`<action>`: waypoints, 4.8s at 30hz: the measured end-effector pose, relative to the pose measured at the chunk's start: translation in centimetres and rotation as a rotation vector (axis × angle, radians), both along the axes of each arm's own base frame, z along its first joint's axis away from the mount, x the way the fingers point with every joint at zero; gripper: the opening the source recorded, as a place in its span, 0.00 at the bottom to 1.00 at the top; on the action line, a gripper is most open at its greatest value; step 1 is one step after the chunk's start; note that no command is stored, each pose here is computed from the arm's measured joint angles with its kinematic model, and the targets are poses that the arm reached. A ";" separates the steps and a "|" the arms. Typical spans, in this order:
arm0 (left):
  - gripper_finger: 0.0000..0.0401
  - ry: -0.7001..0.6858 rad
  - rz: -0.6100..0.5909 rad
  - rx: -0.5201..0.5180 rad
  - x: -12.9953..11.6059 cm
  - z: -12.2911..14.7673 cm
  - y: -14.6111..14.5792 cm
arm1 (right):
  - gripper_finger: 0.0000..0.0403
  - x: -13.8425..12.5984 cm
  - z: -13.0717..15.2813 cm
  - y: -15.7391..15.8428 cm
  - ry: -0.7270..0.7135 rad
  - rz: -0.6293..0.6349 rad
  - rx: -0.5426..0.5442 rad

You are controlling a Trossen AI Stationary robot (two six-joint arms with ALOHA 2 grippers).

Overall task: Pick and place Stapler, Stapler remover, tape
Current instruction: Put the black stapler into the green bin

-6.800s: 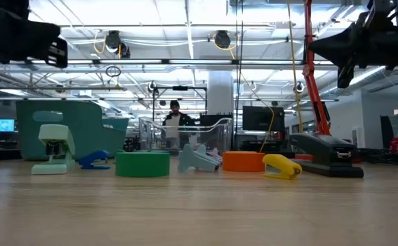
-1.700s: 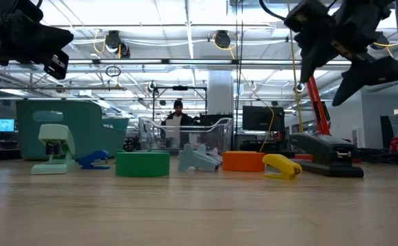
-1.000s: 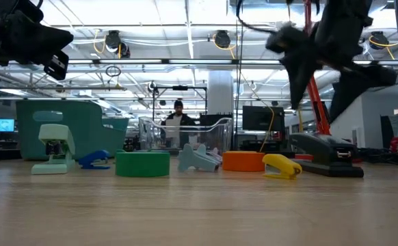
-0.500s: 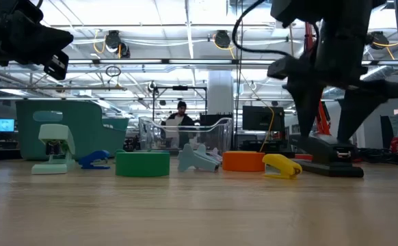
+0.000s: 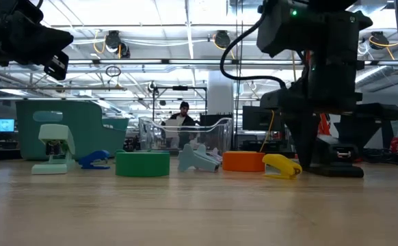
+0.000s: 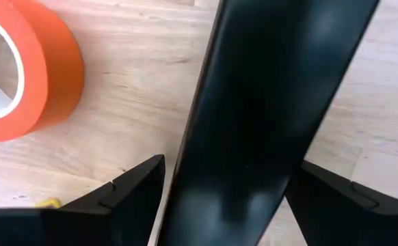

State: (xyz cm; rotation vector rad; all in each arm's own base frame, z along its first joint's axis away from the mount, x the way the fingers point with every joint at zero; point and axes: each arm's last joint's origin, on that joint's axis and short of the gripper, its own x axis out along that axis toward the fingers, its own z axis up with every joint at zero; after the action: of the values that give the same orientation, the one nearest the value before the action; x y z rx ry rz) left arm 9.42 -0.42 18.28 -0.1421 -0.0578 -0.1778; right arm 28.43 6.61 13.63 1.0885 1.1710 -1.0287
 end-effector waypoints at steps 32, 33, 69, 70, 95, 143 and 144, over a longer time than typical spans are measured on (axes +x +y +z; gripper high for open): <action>0.06 -0.001 -0.008 0.012 0.0 0.0 0.0 | 0.70 0.2 0.2 0.1 -0.048 0.104 -0.068; 0.06 -0.001 -0.008 0.012 0.0 0.0 0.0 | 0.70 0.2 0.2 0.1 -0.049 0.089 -0.066; 0.06 -0.002 -0.052 0.019 0.0 0.0 -0.2 | 0.37 -0.2 0.2 -0.2 -0.015 0.004 -0.078; 0.06 -0.003 -0.052 0.016 0.0 0.0 -0.2 | 0.37 -0.2 0.4 -0.2 -0.021 0.003 -0.077; 0.06 -0.084 -0.064 -0.088 -0.1 1.0 -0.1 | 0.37 1.3 12.9 -0.8 -0.901 0.250 -0.319; 0.06 -0.126 -0.002 -0.413 -0.3 1.8 0.2 | 0.37 19.3 14.3 -4.6 -1.314 0.548 -0.374; 0.06 -0.126 0.005 -0.422 -0.3 1.8 0.2 | 0.37 19.5 14.2 -4.6 -1.303 0.552 -0.370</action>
State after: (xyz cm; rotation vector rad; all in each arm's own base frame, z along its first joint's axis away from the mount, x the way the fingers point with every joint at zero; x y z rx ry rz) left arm 9.15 -0.21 20.04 -0.5519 -0.2215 -0.1674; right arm 47.89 2.05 27.81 0.7897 0.1442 0.0235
